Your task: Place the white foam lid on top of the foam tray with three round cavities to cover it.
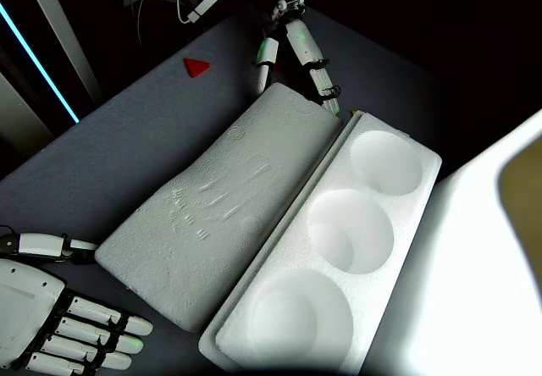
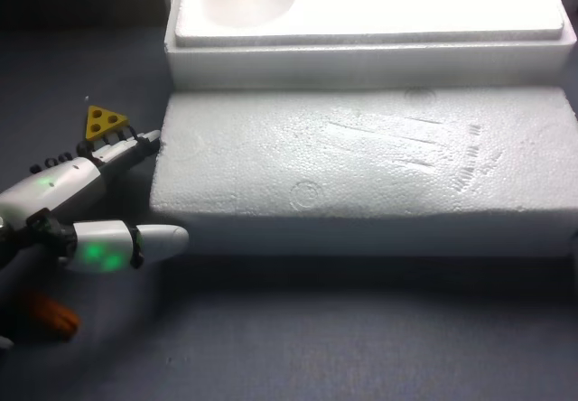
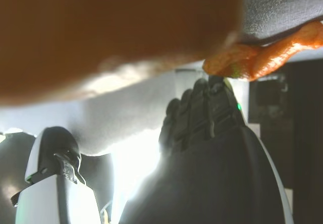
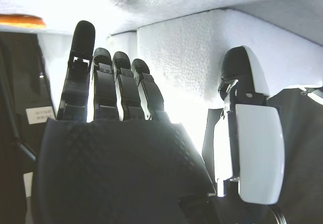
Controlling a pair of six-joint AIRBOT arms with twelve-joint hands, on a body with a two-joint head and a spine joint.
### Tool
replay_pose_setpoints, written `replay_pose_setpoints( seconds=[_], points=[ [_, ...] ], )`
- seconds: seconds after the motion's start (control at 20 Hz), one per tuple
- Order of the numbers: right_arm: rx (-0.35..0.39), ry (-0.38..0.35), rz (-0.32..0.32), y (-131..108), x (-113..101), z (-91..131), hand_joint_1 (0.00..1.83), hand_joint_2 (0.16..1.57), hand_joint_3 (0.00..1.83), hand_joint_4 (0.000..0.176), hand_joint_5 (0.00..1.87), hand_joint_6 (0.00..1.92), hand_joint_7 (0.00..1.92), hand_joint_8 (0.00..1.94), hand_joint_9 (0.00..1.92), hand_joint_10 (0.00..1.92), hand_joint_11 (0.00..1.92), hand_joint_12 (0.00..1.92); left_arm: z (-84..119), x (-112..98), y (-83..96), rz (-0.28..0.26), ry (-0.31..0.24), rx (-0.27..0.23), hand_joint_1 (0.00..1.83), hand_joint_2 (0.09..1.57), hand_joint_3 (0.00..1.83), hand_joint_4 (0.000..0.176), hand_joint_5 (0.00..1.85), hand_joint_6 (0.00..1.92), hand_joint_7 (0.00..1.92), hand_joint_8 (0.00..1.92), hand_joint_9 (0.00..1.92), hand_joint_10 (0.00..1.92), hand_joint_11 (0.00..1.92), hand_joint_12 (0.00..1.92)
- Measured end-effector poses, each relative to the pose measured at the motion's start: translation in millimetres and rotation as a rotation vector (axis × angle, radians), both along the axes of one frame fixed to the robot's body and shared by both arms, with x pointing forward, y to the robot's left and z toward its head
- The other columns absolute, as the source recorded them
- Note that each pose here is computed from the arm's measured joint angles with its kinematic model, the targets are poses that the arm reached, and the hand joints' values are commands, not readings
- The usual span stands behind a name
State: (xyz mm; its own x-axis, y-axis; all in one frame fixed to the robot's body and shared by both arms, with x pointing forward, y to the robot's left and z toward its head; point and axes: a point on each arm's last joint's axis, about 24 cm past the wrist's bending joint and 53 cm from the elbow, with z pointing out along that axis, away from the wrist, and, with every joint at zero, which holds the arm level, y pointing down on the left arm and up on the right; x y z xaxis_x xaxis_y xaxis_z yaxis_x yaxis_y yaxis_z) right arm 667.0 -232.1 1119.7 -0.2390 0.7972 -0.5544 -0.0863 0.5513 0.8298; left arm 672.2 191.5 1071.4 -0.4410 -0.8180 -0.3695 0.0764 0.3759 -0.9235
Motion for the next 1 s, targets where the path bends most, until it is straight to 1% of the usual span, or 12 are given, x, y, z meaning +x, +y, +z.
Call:
replay_pose_setpoints(
  seconds=[0.2,0.25,0.6,0.7,0.75,0.8,0.85,0.9,1.0],
  points=[
    [0.019,-0.011,0.015,4.9,1.2,2.1,0.51,1.16,0.00,0.000,0.00,0.00,0.00,0.00,0.05,0.01,0.00,1.17,1.1,-0.2,-1.8,-0.001,-0.002,-0.015,0.49,0.99,0.00,0.000,0.01,0.00,0.00,0.00,0.00,0.00,0.00,0.00],
    [0.026,-0.008,0.017,5.9,1.0,1.5,0.57,1.17,0.00,0.000,0.00,0.00,0.01,0.00,0.06,0.03,0.00,1.07,1.5,-0.3,-2.2,-0.001,-0.004,-0.018,0.51,1.03,0.01,0.000,0.01,0.00,0.00,0.00,0.00,0.00,0.00,0.00],
    [0.050,-0.004,0.024,9.0,1.3,0.2,0.57,1.17,0.00,0.000,0.00,0.00,0.01,0.00,0.08,0.03,0.00,1.06,4.4,-0.8,-3.0,0.000,-0.008,-0.045,0.52,1.03,0.01,0.000,0.01,0.00,0.00,0.00,0.00,0.00,0.00,0.00],
    [0.058,-0.007,0.023,9.7,0.4,1.6,0.57,1.17,0.00,0.000,0.00,0.00,0.01,0.00,0.08,0.03,0.00,1.06,6.3,-2.6,-5.2,-0.002,-0.010,-0.061,0.52,1.03,0.01,0.000,0.01,0.00,0.00,0.00,0.00,0.00,0.00,0.00],
    [0.063,-0.007,0.024,10.3,-1.8,3.7,0.57,1.17,0.00,0.000,0.00,0.00,0.01,0.00,0.08,0.03,0.00,1.06,8.1,-4.5,-7.2,-0.001,-0.007,-0.082,0.52,1.04,0.01,0.000,0.01,0.00,0.00,0.00,0.00,0.00,0.00,0.00],
    [0.065,-0.013,0.024,9.4,-3.7,7.5,0.57,1.17,0.00,0.000,0.00,0.00,0.03,0.01,0.10,0.03,0.00,1.10,9.1,-7.0,-10.5,-0.006,-0.005,-0.097,0.51,1.05,0.02,0.000,0.02,0.01,0.00,0.00,0.00,0.00,0.00,0.00],
    [0.067,-0.022,0.019,7.3,-4.6,11.7,0.58,1.19,0.00,0.000,0.03,0.01,0.06,0.01,0.10,0.03,0.00,1.01,9.6,-8.2,-12.2,-0.009,-0.003,-0.106,0.52,1.08,0.03,0.000,0.05,0.02,0.01,0.00,0.00,0.00,0.00,0.00],
    [0.071,-0.036,0.015,5.5,-6.3,17.9,0.55,1.21,0.01,0.000,0.03,0.00,0.04,0.00,0.09,0.02,0.00,1.00,10.7,-12.3,-12.9,-0.013,0.001,-0.117,0.55,1.09,0.03,0.000,0.06,0.02,0.00,0.00,0.00,0.00,0.00,0.00],
    [0.077,-0.066,0.007,1.8,-9.4,29.5,0.54,1.21,0.01,0.000,0.03,0.00,0.03,0.00,0.08,0.02,0.00,0.99,12.2,-19.1,-13.4,-0.021,-0.002,-0.121,0.56,1.09,0.02,0.000,0.05,0.01,0.00,0.00,0.00,0.00,0.00,0.00]
  ],
)
